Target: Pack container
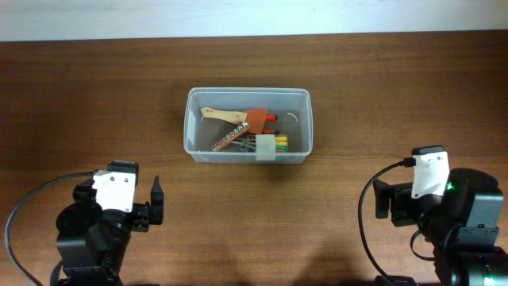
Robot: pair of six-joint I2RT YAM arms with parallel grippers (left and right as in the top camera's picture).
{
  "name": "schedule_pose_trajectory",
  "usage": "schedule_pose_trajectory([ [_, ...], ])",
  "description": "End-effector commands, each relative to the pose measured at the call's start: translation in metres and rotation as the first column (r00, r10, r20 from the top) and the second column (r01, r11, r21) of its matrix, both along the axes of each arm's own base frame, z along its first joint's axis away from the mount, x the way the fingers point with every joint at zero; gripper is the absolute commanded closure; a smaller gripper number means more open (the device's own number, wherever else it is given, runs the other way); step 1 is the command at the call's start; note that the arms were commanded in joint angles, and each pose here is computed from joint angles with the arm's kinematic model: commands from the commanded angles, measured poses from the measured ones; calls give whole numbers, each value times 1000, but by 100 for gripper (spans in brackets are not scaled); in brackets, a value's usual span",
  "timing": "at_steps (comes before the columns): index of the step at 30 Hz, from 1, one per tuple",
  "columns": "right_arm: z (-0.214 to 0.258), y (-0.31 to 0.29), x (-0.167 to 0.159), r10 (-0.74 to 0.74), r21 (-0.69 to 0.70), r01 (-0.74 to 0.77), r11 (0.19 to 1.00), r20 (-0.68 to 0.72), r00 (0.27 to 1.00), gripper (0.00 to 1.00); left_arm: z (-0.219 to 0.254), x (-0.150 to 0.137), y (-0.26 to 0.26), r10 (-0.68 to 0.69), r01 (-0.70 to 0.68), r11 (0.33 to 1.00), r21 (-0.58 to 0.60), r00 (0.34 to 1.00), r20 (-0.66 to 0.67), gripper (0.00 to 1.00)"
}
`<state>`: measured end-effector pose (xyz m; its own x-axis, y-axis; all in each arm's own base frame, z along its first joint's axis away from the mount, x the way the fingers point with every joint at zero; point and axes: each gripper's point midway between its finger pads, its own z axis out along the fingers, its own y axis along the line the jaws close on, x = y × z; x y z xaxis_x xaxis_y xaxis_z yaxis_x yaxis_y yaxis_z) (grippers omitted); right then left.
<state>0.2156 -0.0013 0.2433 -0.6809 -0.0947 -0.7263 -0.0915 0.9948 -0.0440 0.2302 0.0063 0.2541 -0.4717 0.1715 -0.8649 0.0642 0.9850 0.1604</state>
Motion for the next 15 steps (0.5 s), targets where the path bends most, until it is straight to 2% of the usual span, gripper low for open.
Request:
schedule_pose_trajectory([
  [1, -7, -1, -2, -14, 5, 15, 1000, -25, 1000, 2, -3, -1, -2, -9, 9, 1000, -6, 1000, -5, 1],
  [15, -8, -1, -3, -15, 5, 15, 1000, -27, 1000, 2, -12, -6, -2, -9, 9, 1000, -7, 999, -45, 1],
])
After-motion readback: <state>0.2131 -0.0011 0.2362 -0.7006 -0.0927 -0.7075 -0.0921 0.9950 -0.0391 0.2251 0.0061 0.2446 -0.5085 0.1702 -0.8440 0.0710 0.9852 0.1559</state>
